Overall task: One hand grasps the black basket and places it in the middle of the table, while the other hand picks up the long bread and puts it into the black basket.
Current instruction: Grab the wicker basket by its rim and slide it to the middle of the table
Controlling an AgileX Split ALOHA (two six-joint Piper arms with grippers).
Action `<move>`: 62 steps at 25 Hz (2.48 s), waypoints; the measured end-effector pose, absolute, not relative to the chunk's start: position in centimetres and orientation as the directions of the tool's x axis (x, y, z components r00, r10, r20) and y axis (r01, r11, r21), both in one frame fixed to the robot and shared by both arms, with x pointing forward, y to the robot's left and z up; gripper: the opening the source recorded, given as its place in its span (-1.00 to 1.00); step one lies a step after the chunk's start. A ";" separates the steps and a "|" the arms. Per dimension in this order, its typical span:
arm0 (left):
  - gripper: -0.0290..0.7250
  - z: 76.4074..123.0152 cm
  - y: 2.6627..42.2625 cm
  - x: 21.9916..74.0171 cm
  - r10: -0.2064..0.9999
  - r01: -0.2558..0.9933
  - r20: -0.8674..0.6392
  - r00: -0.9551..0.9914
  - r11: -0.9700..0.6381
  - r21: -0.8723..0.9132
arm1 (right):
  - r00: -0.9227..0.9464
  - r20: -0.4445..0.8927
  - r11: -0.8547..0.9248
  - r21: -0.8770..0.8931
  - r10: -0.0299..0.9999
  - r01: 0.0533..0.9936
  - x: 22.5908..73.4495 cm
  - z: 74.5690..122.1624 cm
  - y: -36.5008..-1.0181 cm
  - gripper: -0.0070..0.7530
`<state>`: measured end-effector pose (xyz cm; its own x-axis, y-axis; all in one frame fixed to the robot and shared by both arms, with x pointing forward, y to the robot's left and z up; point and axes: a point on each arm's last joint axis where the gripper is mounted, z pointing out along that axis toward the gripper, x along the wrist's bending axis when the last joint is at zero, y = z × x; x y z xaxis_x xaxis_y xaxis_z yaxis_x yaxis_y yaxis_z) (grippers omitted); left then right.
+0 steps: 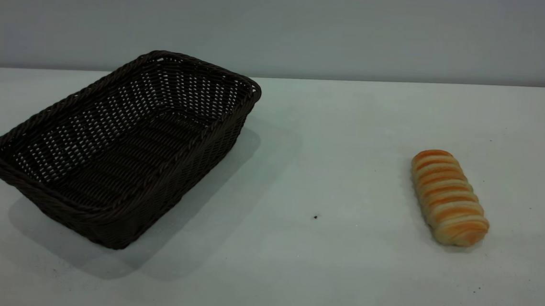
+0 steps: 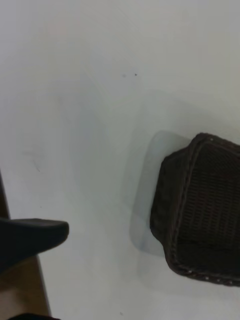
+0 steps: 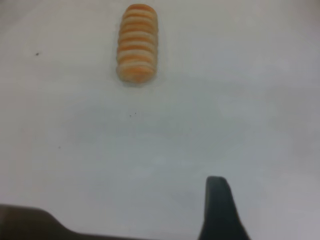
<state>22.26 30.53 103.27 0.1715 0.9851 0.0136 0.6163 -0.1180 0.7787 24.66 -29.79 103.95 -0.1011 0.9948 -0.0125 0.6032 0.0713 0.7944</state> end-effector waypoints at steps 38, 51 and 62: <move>0.23 98.7 26.0 48.3 0.836 0.786 -0.226 -0.500 0.548 0.287 | -0.164 0.058 0.089 0.643 0.985 0.761 35.5 107.8 -26.8 0.24; 0.23 92.9 25.4 50.8 0.737 0.736 -0.076 -0.672 0.675 0.045 | -0.226 0.077 0.132 0.616 0.971 0.777 35.0 107.6 -26.0 0.24; 0.23 91.3 24.8 54.2 0.705 0.704 -0.109 -0.700 0.708 0.055 | -0.230 0.093 0.116 0.650 0.969 0.751 34.0 108.2 -26.3 0.24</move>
